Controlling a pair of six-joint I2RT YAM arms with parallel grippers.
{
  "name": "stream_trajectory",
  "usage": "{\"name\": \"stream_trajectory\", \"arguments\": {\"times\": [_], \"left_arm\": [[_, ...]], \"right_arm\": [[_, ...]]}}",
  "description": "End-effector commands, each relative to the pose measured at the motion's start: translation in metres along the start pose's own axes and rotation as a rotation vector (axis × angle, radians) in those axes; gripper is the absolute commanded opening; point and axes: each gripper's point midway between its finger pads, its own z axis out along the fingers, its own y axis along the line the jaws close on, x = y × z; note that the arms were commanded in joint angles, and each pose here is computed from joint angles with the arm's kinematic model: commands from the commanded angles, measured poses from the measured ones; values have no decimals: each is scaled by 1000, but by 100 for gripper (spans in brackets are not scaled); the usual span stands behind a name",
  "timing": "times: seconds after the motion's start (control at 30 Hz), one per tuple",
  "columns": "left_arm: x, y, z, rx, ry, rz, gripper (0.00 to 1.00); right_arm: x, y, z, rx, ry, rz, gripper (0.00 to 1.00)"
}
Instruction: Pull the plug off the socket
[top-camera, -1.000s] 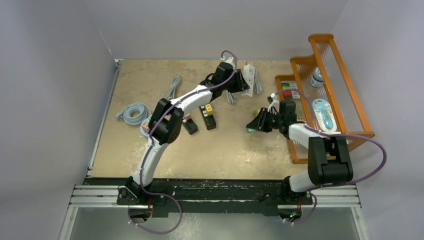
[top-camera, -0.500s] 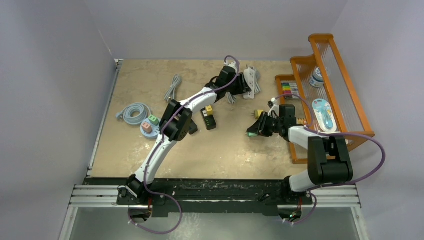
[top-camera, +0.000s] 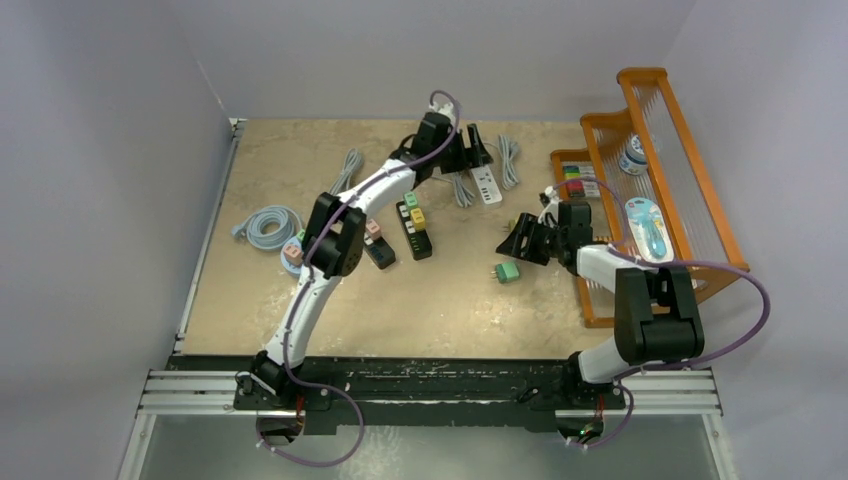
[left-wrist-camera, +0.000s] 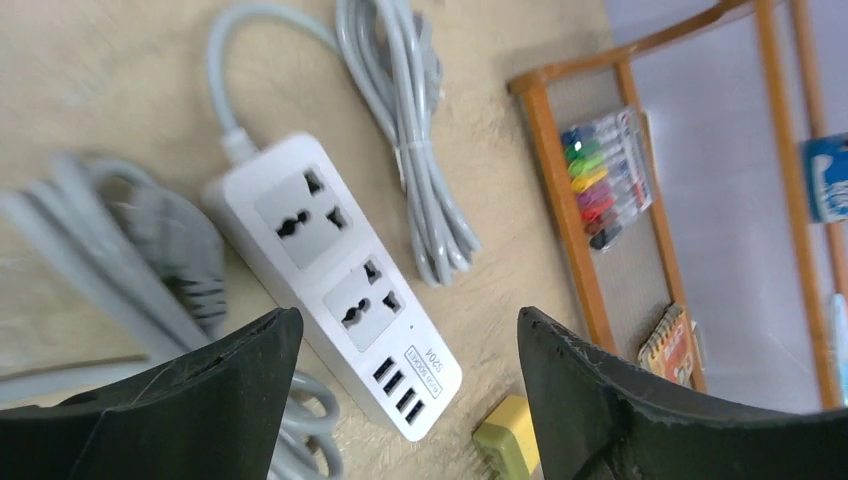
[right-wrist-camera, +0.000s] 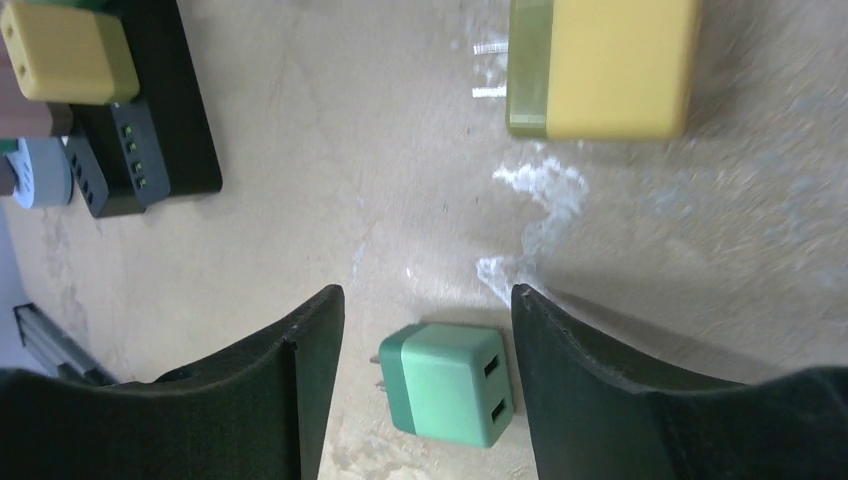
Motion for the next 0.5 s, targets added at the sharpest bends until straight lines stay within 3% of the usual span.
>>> {"name": "stream_trajectory", "arguments": {"times": [0.0, 0.17, 0.27, 0.47], "left_arm": [[-107, -76, -79, 97, -220, 146, 79], [-155, -74, -135, 67, -333, 129, 81], [-180, -57, -174, 49, -423, 85, 81], [-198, -2, -239, -47, -528, 1, 83]], "right_arm": [[-53, 9, -13, 45, -153, -101, 65], [-95, 50, -22, 71, -277, -250, 68], [-114, 100, -21, 56, -352, -359, 68], [-130, 167, 14, -23, -353, -464, 68]]}}
